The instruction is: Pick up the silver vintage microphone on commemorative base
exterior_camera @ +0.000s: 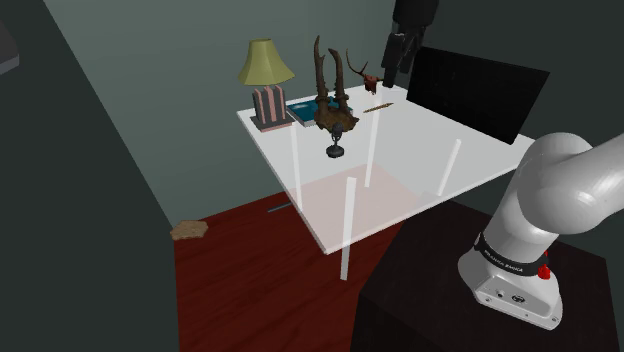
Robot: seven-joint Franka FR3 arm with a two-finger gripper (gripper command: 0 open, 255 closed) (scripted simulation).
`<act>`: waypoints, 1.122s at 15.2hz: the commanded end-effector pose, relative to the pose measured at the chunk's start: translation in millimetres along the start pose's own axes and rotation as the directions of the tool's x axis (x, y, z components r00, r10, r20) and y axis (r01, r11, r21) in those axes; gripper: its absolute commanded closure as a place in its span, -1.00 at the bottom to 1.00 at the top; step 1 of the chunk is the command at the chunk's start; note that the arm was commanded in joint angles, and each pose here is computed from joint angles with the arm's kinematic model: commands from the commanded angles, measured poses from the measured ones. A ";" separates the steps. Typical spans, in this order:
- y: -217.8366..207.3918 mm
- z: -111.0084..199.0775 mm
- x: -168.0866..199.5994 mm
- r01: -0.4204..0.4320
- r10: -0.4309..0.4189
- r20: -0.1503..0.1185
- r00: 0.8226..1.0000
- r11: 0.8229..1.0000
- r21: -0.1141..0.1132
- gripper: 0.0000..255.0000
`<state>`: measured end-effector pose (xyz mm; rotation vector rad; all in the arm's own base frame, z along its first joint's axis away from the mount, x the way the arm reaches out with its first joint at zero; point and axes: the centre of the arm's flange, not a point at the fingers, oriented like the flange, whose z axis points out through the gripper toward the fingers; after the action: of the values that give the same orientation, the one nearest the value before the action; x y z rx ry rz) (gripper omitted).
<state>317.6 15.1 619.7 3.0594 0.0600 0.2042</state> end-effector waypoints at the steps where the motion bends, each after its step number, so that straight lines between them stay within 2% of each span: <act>1: 0.0 0.0 0.0 0.000 0.000 0.000 1.000 1.000 0.000 -1.00; 17: 100.7 155.6 89.3 0.110 -0.110 -0.079 0.991 0.994 -0.009 -1.00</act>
<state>422.1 -84.3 490.9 3.0353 0.2208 0.3069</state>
